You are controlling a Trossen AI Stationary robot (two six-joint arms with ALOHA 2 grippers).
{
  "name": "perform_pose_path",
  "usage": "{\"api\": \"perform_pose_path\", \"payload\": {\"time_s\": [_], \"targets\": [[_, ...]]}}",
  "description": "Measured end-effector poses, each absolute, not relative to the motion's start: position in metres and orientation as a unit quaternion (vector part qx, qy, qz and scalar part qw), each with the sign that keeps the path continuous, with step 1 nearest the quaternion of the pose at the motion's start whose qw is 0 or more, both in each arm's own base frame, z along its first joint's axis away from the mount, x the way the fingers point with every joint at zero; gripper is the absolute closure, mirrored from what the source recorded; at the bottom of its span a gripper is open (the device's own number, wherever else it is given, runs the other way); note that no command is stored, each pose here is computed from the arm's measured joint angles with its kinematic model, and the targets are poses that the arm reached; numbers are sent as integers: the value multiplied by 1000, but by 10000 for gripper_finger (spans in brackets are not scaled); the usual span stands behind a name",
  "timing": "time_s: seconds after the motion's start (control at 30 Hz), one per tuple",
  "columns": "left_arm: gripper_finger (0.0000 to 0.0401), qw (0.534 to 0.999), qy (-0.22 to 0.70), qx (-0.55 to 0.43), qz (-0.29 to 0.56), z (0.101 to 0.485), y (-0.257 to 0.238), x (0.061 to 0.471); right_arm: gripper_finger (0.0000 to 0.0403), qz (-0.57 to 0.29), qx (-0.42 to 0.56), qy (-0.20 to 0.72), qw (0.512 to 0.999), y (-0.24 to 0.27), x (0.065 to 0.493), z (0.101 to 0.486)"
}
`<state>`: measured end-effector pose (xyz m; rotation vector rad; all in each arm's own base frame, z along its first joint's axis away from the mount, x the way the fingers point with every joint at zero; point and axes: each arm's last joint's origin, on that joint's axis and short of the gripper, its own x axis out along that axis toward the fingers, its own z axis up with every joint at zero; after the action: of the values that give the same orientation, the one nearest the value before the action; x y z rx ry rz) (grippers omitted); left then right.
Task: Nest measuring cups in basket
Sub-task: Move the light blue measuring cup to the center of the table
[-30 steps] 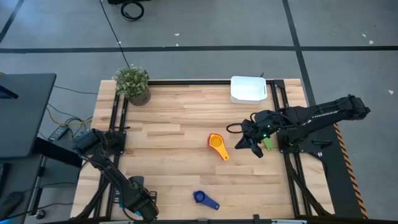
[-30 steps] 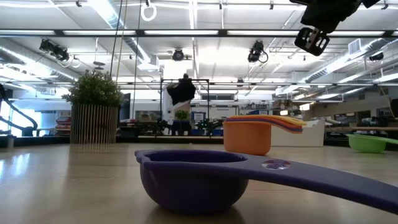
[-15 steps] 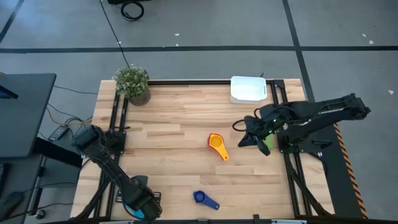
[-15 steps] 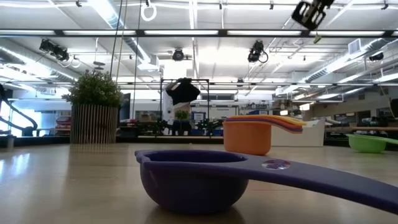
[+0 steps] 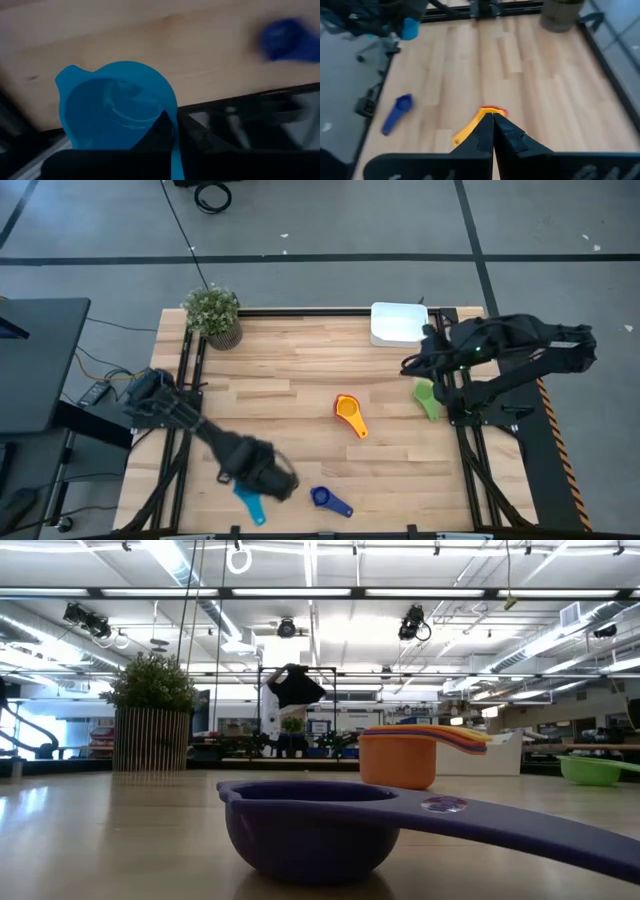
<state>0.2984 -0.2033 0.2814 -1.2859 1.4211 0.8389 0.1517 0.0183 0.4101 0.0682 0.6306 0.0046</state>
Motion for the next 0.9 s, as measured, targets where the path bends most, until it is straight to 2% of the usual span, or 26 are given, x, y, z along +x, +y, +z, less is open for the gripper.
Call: {"api": "perform_pose_path", "payload": {"time_s": [0.2, 0.4, 0.9], "targets": [[387, 542, 524, -564, 337, 303, -154, 333, 393, -24, -28, 314, 949, 14, 142, 421], [387, 590, 483, -563, 319, 310, -107, 366, 393, -45, -45, 306, 950, 12, 133, 427], [388, 702, 422, -513, 257, 276, -31, 463, 392, -78, -26, 295, 952, 4, 124, 430]]}}
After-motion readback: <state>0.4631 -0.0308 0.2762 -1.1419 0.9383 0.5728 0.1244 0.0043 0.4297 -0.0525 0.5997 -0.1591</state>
